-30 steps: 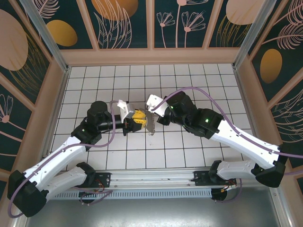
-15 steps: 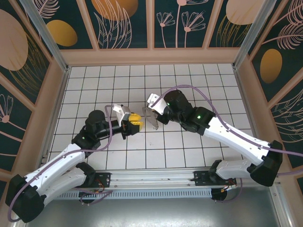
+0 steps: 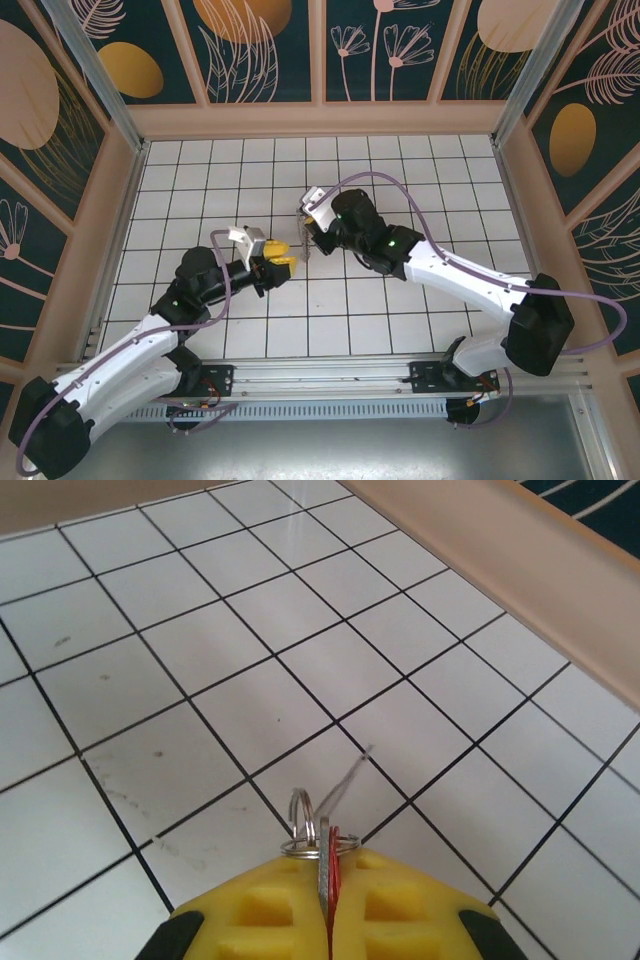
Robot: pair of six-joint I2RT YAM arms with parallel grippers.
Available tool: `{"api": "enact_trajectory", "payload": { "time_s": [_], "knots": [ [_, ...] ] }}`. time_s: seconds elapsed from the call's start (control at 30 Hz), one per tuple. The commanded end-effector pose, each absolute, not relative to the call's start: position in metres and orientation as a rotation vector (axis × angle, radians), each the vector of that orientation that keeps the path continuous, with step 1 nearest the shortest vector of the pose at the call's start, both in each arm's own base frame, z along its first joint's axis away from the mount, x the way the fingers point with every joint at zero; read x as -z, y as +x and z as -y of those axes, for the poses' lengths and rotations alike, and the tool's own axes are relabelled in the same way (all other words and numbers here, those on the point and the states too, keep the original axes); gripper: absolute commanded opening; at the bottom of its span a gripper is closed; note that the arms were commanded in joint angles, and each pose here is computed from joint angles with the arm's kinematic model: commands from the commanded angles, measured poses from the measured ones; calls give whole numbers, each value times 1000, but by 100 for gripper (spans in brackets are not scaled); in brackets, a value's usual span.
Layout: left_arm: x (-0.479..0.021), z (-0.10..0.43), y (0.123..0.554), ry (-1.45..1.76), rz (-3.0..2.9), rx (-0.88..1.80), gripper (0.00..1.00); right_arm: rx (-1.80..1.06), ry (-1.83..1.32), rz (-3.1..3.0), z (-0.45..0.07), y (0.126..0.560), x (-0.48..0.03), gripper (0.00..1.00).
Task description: Put the keys on the keyring
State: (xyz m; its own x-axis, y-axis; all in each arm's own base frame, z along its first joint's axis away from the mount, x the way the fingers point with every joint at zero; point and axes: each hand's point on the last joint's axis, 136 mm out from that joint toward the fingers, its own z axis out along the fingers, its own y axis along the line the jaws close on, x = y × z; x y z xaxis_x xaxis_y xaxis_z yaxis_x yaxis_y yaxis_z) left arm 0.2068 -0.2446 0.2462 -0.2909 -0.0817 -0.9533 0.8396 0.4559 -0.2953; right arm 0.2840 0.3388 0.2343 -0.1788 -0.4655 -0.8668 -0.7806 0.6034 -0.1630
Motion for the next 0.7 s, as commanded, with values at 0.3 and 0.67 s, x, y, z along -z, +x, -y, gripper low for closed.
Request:
{"api": "enact_trajectory", "payload": {
  "time_s": [0.3,0.67],
  "knots": [
    [-262,232,230,564,-1586,916,44,-440,-719,-1934,-311,295,-201,0],
    [-259,245,243,591,-1603,918,44,-566,-508,-2108,-251,242,-145,0]
  ]
}}
